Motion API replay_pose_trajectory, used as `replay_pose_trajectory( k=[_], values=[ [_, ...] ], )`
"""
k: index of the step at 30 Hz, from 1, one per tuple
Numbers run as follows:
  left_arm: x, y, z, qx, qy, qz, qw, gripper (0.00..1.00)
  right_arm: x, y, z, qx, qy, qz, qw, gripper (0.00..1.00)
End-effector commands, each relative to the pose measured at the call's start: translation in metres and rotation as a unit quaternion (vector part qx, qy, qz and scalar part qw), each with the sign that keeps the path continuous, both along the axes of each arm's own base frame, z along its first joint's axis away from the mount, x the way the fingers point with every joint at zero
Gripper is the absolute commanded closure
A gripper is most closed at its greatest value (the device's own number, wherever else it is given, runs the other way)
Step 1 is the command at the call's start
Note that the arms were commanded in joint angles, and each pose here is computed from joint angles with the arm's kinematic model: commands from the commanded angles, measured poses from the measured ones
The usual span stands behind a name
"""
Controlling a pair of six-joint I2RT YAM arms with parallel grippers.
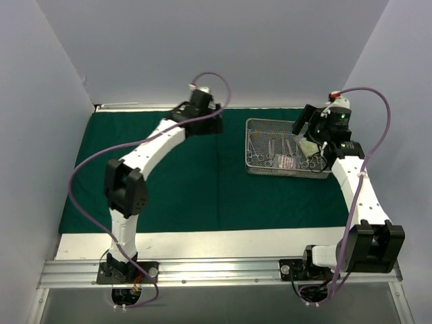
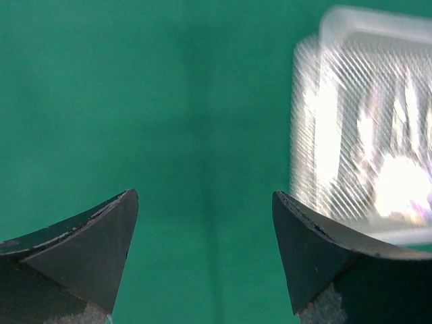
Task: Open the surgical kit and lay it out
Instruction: Move the container from the surgical kit, then smooth out the surgical kit at the center of the board.
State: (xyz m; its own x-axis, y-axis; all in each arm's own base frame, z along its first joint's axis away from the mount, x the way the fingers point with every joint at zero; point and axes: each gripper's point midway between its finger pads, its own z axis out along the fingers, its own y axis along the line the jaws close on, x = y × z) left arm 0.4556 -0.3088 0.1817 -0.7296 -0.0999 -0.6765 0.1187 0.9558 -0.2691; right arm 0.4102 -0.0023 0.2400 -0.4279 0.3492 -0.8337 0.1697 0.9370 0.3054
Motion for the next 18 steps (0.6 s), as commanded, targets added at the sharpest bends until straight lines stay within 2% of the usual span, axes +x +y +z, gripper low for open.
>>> replay_pose_trajectory(
  k=[1,6,7,9,14,18],
  values=[
    [0.036,0.095,0.014,0.019,-0.023,0.069,0.997,0.11,-0.018,0.033,0.001,0.014,-0.003,0.059,0.998,0.14],
    [0.038,0.216,-0.009,0.032,0.015,0.190,0.981,0.12,-0.035,0.070,-0.006,0.031,0.002,0.115,0.993,0.14],
    [0.025,0.233,-0.030,0.041,0.042,0.208,0.976,0.13,-0.039,0.080,-0.011,0.034,0.006,0.129,0.991,0.14],
    [0.011,0.262,-0.037,0.042,0.055,0.245,0.967,0.14,-0.043,0.092,-0.017,0.038,0.013,0.146,0.988,0.14],
    [-0.040,0.368,-0.082,0.043,0.115,0.379,0.917,0.17,-0.058,0.127,-0.033,0.037,0.031,0.208,0.977,0.14],
    [-0.068,0.417,-0.104,0.037,0.136,0.440,0.887,0.20,-0.063,0.142,-0.041,0.032,0.042,0.231,0.972,0.14]
  ],
)
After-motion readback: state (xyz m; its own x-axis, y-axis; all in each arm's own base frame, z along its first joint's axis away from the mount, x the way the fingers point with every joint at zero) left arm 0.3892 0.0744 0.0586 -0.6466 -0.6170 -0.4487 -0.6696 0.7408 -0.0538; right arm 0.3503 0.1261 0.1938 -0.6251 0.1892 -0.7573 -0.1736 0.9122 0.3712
